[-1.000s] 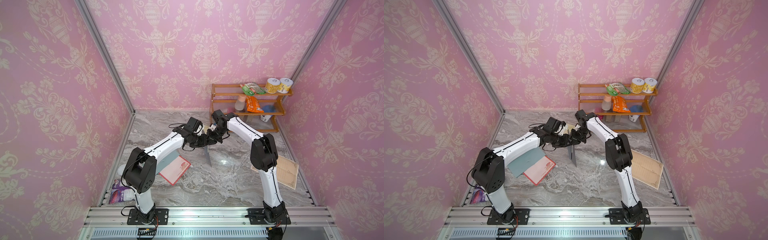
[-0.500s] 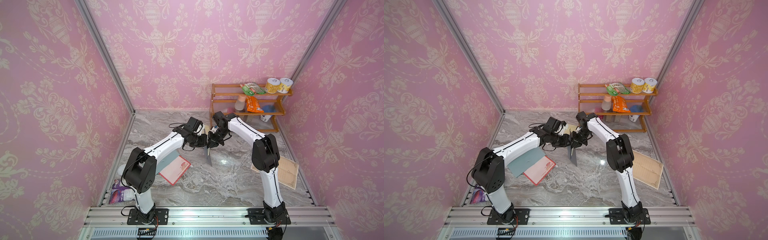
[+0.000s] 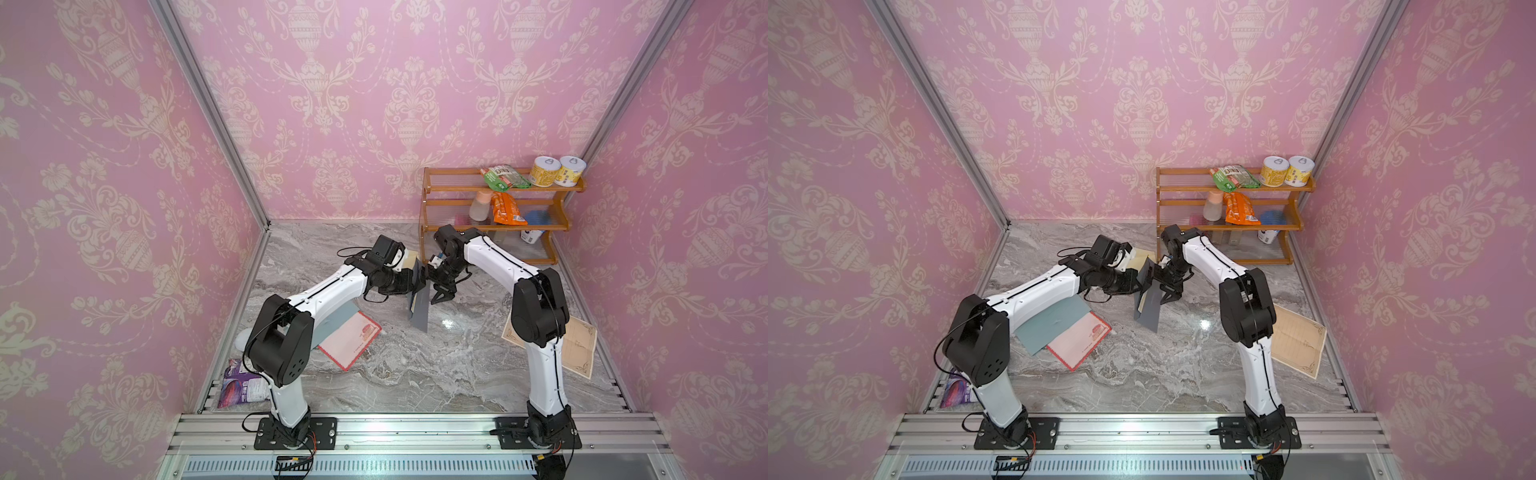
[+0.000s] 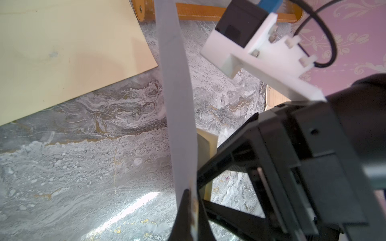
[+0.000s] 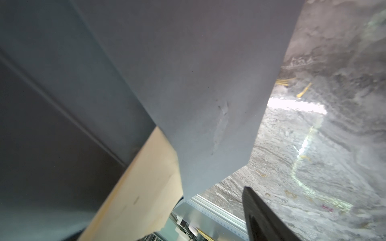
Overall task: Fold the letter paper in half and place it into the envelope
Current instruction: Place the letter paper in the envelope.
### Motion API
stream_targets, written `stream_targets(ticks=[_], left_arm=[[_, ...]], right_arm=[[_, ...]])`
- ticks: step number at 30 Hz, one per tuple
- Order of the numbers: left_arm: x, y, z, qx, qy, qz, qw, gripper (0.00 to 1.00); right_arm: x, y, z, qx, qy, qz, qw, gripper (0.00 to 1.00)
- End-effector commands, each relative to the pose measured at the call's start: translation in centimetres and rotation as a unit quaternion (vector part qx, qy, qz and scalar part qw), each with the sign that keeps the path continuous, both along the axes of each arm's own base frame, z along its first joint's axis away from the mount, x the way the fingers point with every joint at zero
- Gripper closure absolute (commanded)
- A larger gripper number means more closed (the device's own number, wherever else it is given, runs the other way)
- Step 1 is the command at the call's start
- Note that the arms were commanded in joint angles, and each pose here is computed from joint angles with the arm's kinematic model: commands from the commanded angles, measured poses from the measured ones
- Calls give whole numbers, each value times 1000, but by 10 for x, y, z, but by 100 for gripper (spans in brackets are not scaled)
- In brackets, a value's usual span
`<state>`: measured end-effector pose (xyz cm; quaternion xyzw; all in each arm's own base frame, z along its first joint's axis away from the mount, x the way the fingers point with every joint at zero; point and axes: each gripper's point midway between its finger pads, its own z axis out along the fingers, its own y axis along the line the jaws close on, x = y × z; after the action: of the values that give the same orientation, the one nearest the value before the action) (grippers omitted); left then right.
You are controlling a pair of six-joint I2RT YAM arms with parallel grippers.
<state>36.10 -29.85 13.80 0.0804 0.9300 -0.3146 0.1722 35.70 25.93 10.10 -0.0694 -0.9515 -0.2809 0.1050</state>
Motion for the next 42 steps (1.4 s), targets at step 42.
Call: stream_targets(ticks=[42], left_arm=[[3,-12,-19,-156,76,9,985,100]], right_arm=[[23,-8,21,66,-136,-59,987,0]])
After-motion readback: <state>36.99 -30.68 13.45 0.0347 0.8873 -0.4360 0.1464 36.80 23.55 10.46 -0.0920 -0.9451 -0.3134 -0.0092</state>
